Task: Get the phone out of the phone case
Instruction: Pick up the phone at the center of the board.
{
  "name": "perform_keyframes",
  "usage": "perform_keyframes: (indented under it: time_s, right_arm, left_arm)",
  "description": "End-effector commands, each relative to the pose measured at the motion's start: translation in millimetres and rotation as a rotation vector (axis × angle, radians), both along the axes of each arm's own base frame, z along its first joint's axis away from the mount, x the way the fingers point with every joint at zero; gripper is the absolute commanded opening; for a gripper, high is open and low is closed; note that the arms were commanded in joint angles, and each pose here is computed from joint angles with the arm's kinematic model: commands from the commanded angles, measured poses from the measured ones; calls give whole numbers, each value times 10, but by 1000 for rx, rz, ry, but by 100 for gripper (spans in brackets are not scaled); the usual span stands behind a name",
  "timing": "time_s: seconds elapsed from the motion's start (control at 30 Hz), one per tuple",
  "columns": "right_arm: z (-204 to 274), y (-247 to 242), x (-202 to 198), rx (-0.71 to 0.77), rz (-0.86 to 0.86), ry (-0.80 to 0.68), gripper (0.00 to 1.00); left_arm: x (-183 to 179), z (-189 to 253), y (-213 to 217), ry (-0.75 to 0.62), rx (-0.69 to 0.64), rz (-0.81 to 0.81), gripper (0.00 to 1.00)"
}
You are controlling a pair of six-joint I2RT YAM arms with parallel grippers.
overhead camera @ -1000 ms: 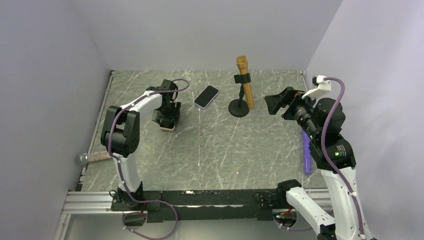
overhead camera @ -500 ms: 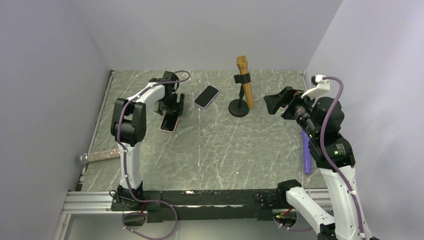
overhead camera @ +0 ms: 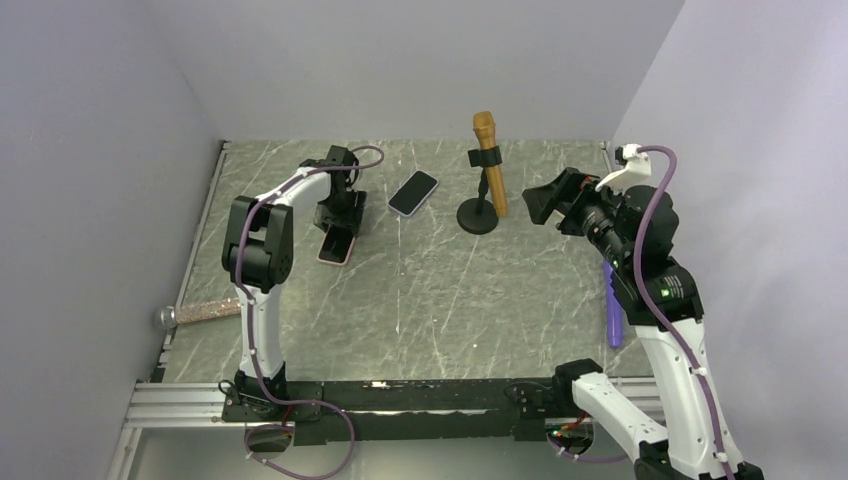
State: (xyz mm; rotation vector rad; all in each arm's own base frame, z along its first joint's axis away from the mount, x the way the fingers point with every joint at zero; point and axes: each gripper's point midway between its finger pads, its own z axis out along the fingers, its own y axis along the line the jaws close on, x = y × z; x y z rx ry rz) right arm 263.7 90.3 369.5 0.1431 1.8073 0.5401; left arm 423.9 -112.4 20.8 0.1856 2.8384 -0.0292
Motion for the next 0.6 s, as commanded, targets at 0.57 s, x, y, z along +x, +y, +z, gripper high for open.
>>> perform_keyframes:
  time_s: [0.57]
  right_arm:
    - [-224,290,288,37,93,160,100]
  left_arm:
    - [-226,1699,156,-472,46,98,0]
